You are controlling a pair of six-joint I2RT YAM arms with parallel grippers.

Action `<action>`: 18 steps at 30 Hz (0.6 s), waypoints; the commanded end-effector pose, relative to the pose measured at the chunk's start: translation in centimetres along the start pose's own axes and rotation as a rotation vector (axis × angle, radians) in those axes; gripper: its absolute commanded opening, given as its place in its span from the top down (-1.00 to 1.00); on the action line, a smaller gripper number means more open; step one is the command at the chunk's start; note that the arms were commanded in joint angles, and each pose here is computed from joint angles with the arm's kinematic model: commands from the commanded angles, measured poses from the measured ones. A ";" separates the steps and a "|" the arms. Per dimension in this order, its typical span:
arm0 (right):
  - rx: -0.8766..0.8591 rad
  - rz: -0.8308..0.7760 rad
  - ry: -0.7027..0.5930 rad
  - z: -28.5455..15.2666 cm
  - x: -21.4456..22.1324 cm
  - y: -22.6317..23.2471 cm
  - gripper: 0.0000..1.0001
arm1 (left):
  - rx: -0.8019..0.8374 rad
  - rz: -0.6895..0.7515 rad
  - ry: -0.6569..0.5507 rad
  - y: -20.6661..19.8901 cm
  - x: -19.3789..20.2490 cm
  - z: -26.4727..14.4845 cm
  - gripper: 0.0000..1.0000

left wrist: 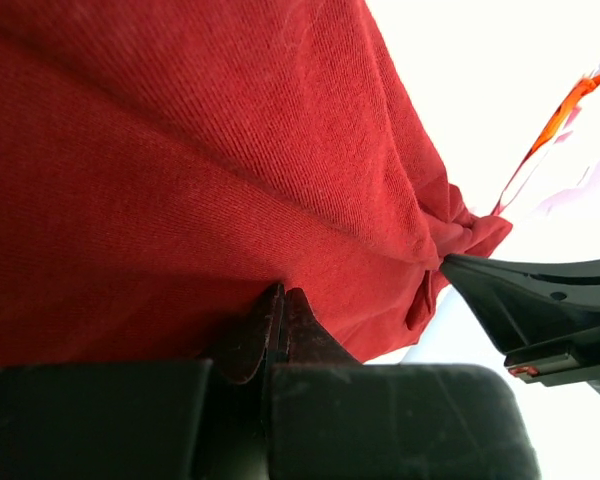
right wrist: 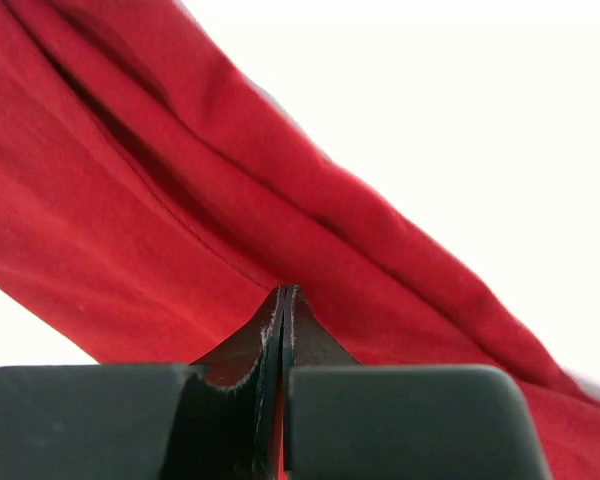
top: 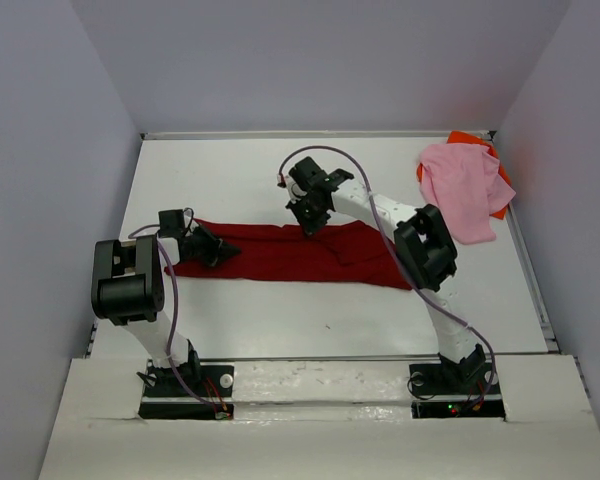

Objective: Fold and stack the t-shirts
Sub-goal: Fold the other side of the tshirt into a rectangle

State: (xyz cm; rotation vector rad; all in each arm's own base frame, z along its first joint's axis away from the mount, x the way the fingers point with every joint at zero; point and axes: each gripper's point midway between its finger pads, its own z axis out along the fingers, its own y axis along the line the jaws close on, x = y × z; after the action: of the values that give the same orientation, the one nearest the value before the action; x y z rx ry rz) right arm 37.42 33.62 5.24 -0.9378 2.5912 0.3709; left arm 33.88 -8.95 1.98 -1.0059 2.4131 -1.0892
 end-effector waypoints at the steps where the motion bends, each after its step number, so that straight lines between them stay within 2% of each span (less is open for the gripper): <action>1: -0.010 -0.014 -0.014 0.8 -1.0 0.1 1.00 | -0.109 -0.013 0.000 2.5 0.6 -0.5 1.00; 8: -0.002 -0.015 -0.025 1.4 -2.0 -0.1 1.00 | -0.108 -0.003 0.006 2.3 0.7 -0.8 1.00; 12: -0.028 -0.007 -0.076 -1.2 -3.6 0.8 1.00 | -0.107 0.003 0.004 2.1 0.4 -0.7 1.00; 18: -0.061 0.009 -0.079 -3.0 -3.3 2.2 1.00 | -0.105 0.005 0.012 2.1 0.4 -0.5 1.00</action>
State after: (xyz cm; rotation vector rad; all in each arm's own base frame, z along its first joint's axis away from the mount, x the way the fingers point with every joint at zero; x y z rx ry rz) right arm 38.31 34.94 4.74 -0.9267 2.6024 0.4048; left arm 33.54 -8.85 2.04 -0.9893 2.4401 -1.0688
